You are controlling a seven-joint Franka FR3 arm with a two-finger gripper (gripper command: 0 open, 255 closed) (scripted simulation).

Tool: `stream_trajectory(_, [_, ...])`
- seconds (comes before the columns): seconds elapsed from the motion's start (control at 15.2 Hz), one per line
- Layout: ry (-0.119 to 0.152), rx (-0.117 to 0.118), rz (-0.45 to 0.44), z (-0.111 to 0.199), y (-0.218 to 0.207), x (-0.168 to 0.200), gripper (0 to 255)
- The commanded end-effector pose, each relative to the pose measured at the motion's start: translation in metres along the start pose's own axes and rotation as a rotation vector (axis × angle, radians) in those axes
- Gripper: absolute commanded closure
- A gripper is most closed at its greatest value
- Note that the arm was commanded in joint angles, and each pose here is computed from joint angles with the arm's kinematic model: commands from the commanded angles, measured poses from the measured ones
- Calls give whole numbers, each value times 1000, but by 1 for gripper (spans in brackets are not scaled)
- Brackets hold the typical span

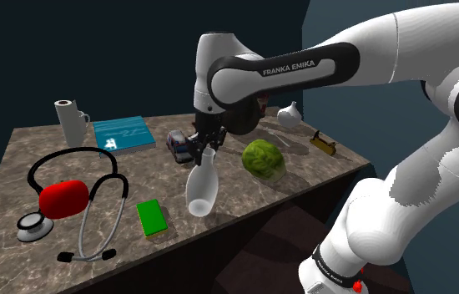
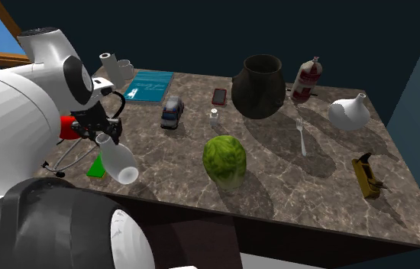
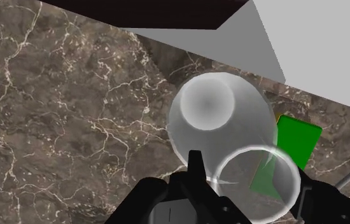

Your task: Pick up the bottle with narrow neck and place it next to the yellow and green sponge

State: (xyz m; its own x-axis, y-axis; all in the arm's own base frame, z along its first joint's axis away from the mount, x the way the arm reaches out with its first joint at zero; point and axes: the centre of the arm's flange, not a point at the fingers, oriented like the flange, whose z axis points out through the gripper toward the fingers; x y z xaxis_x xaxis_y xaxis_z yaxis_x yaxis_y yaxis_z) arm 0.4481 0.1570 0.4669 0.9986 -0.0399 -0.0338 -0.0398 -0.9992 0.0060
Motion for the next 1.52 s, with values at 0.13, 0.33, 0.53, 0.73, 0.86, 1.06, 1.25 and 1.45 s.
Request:
stream_trajectory(0.13, [1,0,0,21,0,0,255])
stream_trajectory(0.33, [1,0,0,34,0,1,255])
stream_trajectory(0.53, [1,0,0,34,0,1,255])
stream_trajectory(0.73, [1,0,0,34,0,1,255])
stream_trajectory(0.86, [1,0,0,34,0,1,0])
stream_trajectory(1.06, [1,0,0,34,0,1,0])
stream_trajectory(1.25, [1,0,0,21,0,1,0])
stream_trajectory(1.45, [1,0,0,-16,0,1,0])
